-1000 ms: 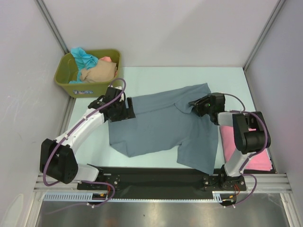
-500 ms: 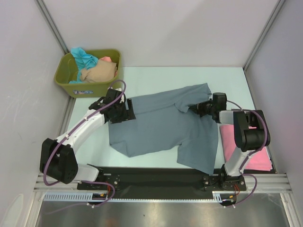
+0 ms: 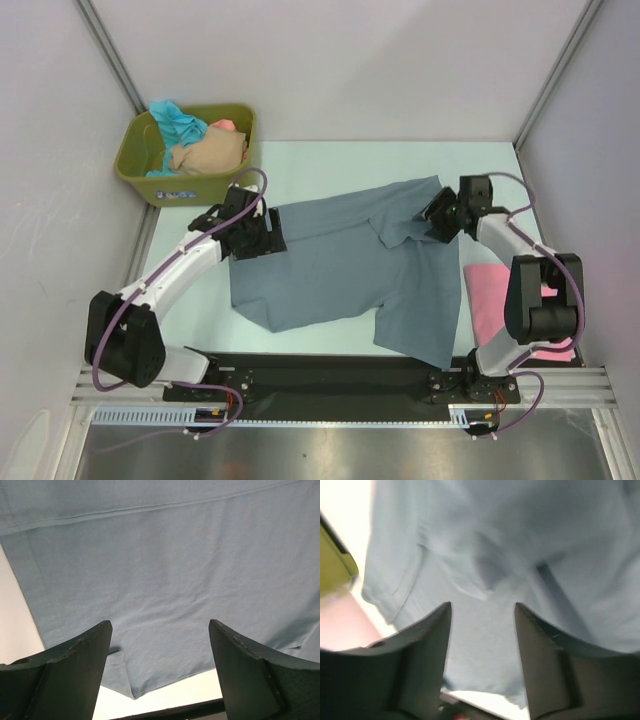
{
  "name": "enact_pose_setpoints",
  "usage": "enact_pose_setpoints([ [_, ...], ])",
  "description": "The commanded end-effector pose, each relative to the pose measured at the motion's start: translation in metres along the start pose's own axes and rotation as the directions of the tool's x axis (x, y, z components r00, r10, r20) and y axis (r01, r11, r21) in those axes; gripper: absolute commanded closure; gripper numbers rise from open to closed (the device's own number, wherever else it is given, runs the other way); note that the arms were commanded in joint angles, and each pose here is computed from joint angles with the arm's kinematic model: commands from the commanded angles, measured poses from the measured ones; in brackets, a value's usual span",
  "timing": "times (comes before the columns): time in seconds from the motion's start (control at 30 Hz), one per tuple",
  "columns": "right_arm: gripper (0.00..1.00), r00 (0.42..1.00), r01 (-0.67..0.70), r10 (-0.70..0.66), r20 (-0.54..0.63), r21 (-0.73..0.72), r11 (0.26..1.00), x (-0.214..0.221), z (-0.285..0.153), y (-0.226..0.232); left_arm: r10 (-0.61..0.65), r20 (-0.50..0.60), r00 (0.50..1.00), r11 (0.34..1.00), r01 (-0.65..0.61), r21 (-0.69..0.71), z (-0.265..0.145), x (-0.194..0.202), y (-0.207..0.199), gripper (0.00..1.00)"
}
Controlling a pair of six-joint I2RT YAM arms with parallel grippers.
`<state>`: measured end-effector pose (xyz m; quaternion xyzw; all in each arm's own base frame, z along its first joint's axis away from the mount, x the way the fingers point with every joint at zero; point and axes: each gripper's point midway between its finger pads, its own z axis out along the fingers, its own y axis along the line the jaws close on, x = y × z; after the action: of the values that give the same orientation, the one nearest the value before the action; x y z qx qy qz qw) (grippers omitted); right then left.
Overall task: Fold and stack the t-shirts
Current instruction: Fold the tshirt
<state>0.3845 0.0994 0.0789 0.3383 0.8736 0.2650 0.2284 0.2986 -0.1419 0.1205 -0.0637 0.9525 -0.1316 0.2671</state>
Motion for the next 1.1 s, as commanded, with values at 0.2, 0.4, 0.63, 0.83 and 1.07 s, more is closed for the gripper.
enact_pose_setpoints([
  [0.2,0.36,0.916,0.326,-0.342,0.21,0.104,0.939,-0.125,0.0,0.026,0.066,0.019,0.998,0.998,-0.066,-0.009,0.011,-0.024,-0.009,0.16],
  [0.4,0.51,0.943,0.298,-0.318,0.096,0.175,0.938,-0.11,0.006,-0.001,0.119,0.003,0.993,0.991,-0.119,0.066,0.016,-0.022,-0.022,0.23],
  [0.63,0.83,0.98,0.143,-0.161,0.115,0.153,0.978,-0.071,-0.024,-0.038,0.243,0.03,0.97,0.95,-0.244,0.194,0.015,-0.019,-0.076,0.27],
  [0.83,0.73,0.991,0.024,-0.04,0.126,0.127,0.992,-0.062,-0.015,-0.057,0.316,-0.016,0.949,0.916,-0.301,0.266,0.02,-0.001,-0.119,0.27],
  [1.07,0.66,0.993,0.023,-0.035,0.114,0.099,0.995,-0.065,0.003,-0.064,0.335,-0.008,0.942,0.908,-0.32,0.271,0.006,0.009,-0.119,0.27],
])
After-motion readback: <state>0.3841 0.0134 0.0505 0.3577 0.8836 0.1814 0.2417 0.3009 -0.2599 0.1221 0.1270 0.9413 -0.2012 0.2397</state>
